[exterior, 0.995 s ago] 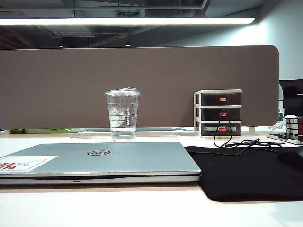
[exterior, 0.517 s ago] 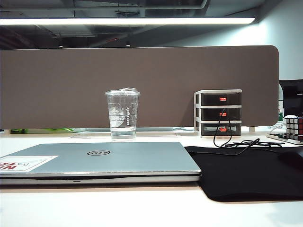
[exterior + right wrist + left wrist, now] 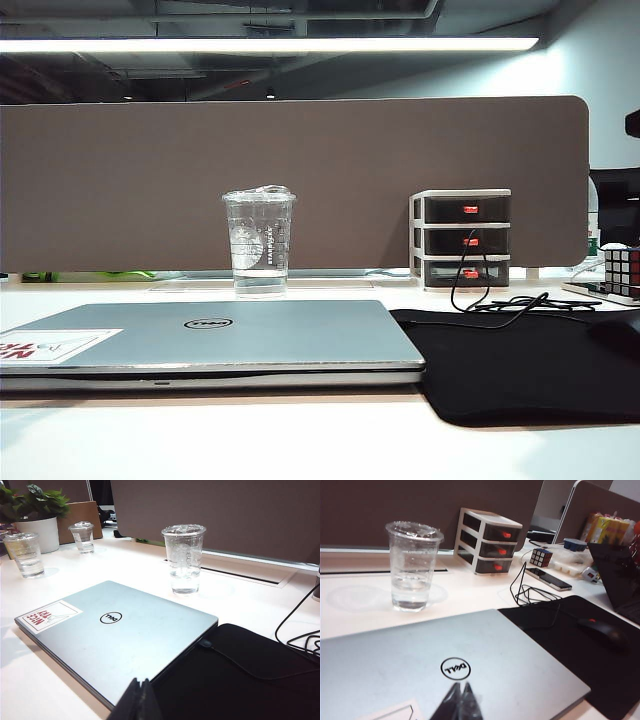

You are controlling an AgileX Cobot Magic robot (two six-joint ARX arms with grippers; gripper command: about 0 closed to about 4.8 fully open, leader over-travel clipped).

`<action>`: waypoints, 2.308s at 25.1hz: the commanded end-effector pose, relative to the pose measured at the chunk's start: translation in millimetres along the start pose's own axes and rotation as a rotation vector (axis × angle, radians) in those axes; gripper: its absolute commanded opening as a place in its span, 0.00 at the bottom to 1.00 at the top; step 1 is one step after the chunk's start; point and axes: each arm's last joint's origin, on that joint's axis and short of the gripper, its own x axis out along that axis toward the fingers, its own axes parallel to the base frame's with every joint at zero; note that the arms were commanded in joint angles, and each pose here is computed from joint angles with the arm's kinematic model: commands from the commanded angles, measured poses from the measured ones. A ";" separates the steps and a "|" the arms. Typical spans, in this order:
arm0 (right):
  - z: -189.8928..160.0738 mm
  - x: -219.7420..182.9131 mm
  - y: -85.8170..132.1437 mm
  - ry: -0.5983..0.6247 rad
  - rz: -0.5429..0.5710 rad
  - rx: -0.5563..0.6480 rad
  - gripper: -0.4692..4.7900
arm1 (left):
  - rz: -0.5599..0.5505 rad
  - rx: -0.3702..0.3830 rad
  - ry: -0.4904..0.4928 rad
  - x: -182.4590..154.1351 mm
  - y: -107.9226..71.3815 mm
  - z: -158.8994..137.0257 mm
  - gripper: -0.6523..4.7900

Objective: Pick up the coffee cup and place it on the right side of the laptop.

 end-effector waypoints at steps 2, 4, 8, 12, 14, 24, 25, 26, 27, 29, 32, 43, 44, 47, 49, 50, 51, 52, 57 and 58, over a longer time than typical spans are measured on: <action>-0.6 0.1 0.1 -0.005 0.007 0.000 0.09 | -0.023 0.044 -0.071 -0.5 -2.4 9.2 0.12; -0.6 0.1 0.1 -0.005 0.006 -0.001 0.09 | -0.021 0.044 -0.081 -0.6 -2.5 10.1 0.12; -0.3 0.1 0.1 -0.007 0.006 -0.003 0.09 | -0.032 0.028 -0.093 -0.8 -3.2 11.7 0.12; 3.5 0.0 0.3 -0.042 0.008 -0.026 0.09 | -0.034 0.047 -0.135 -1.3 -4.1 16.0 0.12; 5.9 -0.1 0.5 -0.064 0.008 -0.041 0.09 | -0.023 0.010 -0.142 -1.4 -3.8 16.6 0.17; 9.0 -0.3 0.8 -0.091 0.010 -0.059 0.09 | 0.002 -0.020 -0.163 -3.3 -5.9 25.8 0.58; 9.0 -0.3 0.8 -0.091 0.010 -0.056 0.09 | 0.018 -0.012 -0.168 -3.9 -6.3 28.4 0.58; 9.0 -0.3 0.8 -0.091 0.010 -0.047 0.09 | 0.032 -0.007 -0.166 -4.5 -6.8 30.8 0.60; 9.0 -0.3 0.7 -0.091 0.011 -0.044 0.09 | 0.047 -0.008 -0.157 -5.0 -7.2 33.3 0.72; 9.0 -0.3 0.8 -0.091 0.011 -0.044 0.09 | 0.079 -0.023 -0.130 -5.0 -7.5 38.6 0.92; 9.0 -0.3 0.7 -0.091 0.010 -0.044 0.09 | 0.076 -0.023 -0.127 -3.8 -8.4 46.7 0.92; 8.9 -0.3 0.6 -0.091 0.007 -0.044 0.09 | 0.061 0.102 -0.098 19.0 0.1 71.8 1.00; 8.9 -0.3 0.6 -0.091 0.007 -0.044 0.09 | 0.058 0.110 -0.101 21.9 1.7 72.3 1.00; 8.9 -0.3 0.6 -0.092 0.007 -0.044 0.09 | 0.059 0.134 -0.106 32.6 8.4 72.6 1.00; 8.9 -0.3 0.6 -0.092 0.007 -0.044 0.09 | 0.060 0.166 -0.114 40.7 13.6 72.6 1.00; 8.9 -0.3 0.6 -0.091 0.007 -0.044 0.09 | 0.059 0.176 -0.120 44.5 16.0 72.5 1.00; 8.9 -0.3 0.6 -0.091 0.007 -0.044 0.09 | 0.058 0.183 -0.128 49.3 19.0 72.0 1.00; 8.9 -0.3 0.6 -0.091 0.007 -0.043 0.09 | 0.058 0.187 -0.132 53.4 21.8 71.1 1.00; 8.8 -0.3 0.6 -0.090 0.007 -0.044 0.09 | 0.072 0.187 -0.101 84.1 43.1 62.2 1.00; 8.8 -0.3 0.6 -0.090 0.007 -0.044 0.09 | 0.082 0.181 -0.094 89.3 46.7 61.6 1.00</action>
